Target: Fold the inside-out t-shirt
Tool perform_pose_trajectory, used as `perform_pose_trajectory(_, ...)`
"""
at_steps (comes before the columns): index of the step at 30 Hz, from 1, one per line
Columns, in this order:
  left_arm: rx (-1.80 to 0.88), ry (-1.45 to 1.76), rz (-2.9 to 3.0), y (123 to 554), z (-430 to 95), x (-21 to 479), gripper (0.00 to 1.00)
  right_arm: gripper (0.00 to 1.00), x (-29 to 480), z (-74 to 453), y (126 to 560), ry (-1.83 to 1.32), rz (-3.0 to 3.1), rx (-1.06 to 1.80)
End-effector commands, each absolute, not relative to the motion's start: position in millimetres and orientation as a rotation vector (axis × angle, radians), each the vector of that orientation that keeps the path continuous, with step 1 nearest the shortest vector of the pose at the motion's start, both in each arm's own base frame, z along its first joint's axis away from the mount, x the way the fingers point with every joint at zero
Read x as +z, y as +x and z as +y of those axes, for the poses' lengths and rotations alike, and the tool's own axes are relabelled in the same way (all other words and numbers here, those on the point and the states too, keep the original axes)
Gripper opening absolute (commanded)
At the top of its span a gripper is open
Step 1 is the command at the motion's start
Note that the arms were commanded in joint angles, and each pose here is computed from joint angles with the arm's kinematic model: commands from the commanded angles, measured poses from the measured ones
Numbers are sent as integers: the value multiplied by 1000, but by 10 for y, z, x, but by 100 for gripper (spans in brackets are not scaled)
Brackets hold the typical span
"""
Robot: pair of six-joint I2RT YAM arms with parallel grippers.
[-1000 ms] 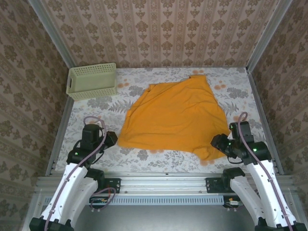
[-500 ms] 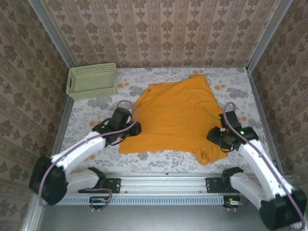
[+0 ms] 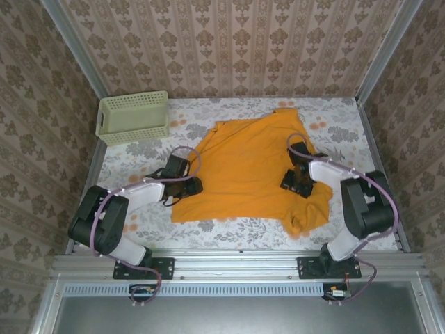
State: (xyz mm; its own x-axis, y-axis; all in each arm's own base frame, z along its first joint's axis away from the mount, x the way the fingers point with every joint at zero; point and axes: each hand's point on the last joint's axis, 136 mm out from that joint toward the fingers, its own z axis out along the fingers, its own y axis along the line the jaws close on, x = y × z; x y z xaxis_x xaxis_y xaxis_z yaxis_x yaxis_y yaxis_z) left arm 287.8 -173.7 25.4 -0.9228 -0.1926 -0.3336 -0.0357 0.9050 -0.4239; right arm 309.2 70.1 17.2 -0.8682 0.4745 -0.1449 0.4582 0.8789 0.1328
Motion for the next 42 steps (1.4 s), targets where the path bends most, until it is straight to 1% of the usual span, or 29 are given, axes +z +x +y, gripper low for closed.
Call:
perform_pose_trajectory(1,-557,-275,2711,2938,-1482,101,44,58,128,808,3582,678,2823,187)
perform_pose_trajectory(7,-566,-368,2681,3234,-1261,127,46,60,267,905,4332,609,2770,203)
perform_pose_trajectory(10,-572,-333,2669,3360,-1322,259,47,58,495,793,4402,582,2758,156)
perform_pose_trajectory(13,-527,-250,2637,3384,-1462,487,50,58,862,595,4234,526,2694,46)
perform_pose_trajectory(16,-445,-116,2593,3338,-1680,739,56,58,1029,413,3930,511,2651,-34)
perform_pose_trajectory(20,-444,47,2532,3238,-2100,990,61,59,923,320,3663,515,2698,-95)
perform_pose_trajectory(24,-502,214,2476,3132,-2594,1175,65,60,724,340,3651,520,2742,-104)
perform_pose_trajectory(28,-550,333,2444,3023,-2995,1244,68,58,609,382,3673,525,2786,-113)
perform_pose_trajectory(31,-562,418,2429,2931,-3253,1252,69,51,556,276,3594,556,2794,-189)
perform_pose_trajectory(33,-571,467,2421,2873,-3405,1248,70,43,540,208,3522,580,2783,-207)
perform_pose_trajectory(36,-583,530,2406,2793,-3615,1243,71,20,530,70,3360,637,2772,-229)
perform_pose_trajectory(37,-590,551,2401,2768,-3685,1236,71,14,547,23,3288,662,2757,-228)
perform_pose_trajectory(39,-608,596,2381,2708,-3832,1261,71,9,593,-69,3147,714,2721,-218)
perform_pose_trajectory(42,-620,682,2354,2587,-4056,1281,72,7,634,-171,2894,803,2674,-169)
